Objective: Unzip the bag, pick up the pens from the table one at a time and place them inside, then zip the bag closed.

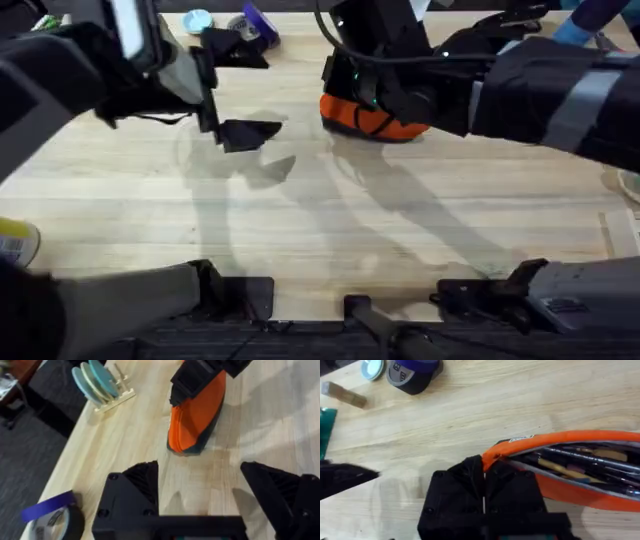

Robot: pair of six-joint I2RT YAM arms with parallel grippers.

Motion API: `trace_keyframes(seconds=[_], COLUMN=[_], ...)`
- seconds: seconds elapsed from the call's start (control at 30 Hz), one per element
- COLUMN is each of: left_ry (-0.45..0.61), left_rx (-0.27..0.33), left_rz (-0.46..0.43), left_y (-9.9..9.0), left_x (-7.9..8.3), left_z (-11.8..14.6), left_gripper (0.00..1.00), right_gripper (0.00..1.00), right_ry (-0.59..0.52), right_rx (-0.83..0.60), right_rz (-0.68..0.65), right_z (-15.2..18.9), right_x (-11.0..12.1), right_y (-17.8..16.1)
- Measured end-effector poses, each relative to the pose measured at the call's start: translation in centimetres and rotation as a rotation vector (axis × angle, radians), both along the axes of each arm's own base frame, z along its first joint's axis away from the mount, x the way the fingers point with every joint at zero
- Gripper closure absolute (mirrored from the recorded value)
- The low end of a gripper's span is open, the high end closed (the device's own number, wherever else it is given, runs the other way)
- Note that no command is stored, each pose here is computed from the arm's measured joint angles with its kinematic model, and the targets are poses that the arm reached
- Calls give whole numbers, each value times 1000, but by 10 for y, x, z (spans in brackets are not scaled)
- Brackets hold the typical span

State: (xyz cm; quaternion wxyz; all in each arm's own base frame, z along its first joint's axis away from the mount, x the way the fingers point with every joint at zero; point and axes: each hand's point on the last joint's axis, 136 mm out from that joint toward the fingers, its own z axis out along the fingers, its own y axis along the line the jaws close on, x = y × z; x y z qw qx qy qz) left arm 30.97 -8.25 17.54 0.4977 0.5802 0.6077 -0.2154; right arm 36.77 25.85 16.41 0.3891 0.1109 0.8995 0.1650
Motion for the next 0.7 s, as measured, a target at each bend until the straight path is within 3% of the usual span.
trace_keyframes(seconds=[0.3, 0.47, 0.7], left_ry=[-14, 75, 159], left_rx=[-69, -142, -222], left_rz=[-62, -23, -39], left_y=[-19, -26, -43], left_x=[33, 55, 62], left_z=[-29, -43, -51], left_gripper=[8, 8, 7], right_gripper=[971, 971, 971], right_ry=[0, 0, 3], right_rx=[0, -1, -2], right_rz=[0, 0, 0], right_z=[0, 0, -1], right_x=[0, 0, 0], right_y=[0, 0, 0])
